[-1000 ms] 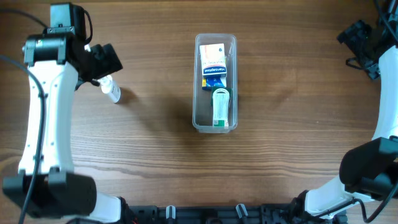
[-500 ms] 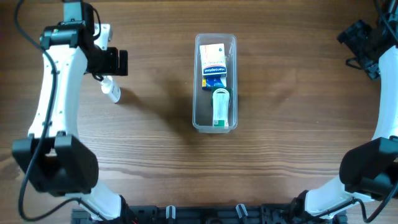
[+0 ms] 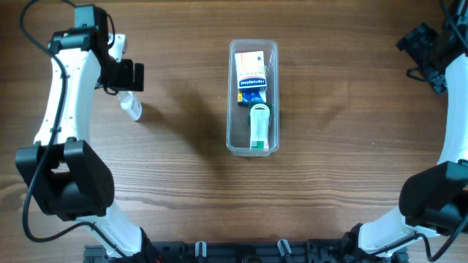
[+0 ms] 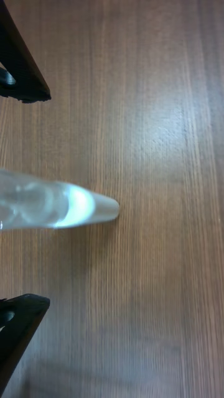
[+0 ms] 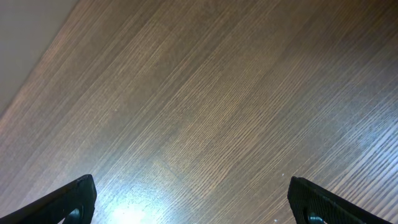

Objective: Pack container
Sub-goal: 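Move the left gripper to the white dropper bottle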

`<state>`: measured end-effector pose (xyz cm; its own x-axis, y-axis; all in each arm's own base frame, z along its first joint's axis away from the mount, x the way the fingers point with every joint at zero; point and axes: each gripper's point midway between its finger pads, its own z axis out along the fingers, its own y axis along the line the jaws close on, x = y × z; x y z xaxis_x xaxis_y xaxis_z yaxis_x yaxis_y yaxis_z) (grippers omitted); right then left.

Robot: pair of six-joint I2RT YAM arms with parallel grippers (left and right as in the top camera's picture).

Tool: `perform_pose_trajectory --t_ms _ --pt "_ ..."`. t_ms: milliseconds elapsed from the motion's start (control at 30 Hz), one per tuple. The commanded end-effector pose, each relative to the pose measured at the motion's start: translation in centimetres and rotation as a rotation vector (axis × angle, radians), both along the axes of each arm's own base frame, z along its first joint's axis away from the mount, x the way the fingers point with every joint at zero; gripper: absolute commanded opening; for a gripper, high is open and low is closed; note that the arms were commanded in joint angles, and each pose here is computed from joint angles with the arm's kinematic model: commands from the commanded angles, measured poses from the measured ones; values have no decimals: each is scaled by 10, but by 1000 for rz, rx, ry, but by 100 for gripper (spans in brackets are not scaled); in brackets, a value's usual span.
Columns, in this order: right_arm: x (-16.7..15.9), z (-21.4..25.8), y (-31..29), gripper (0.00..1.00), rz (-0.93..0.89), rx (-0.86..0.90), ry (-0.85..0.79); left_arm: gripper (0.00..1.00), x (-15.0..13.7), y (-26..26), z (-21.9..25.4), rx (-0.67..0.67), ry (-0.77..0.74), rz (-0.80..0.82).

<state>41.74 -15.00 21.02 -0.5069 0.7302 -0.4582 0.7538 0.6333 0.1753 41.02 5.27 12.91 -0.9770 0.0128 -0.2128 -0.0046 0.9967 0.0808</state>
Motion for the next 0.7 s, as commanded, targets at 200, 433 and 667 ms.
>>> perform_pose_trajectory --t_ms 200,433,667 --pt "1 -4 1 100 -10 14 3 99 -17 -1 -32 -28 71 -1" --pt "1 -4 1 100 -10 14 3 99 -10 -6 -34 -56 40 -13" --pt "1 -4 1 100 -10 14 3 96 -12 -9 -47 -77 78 -21"
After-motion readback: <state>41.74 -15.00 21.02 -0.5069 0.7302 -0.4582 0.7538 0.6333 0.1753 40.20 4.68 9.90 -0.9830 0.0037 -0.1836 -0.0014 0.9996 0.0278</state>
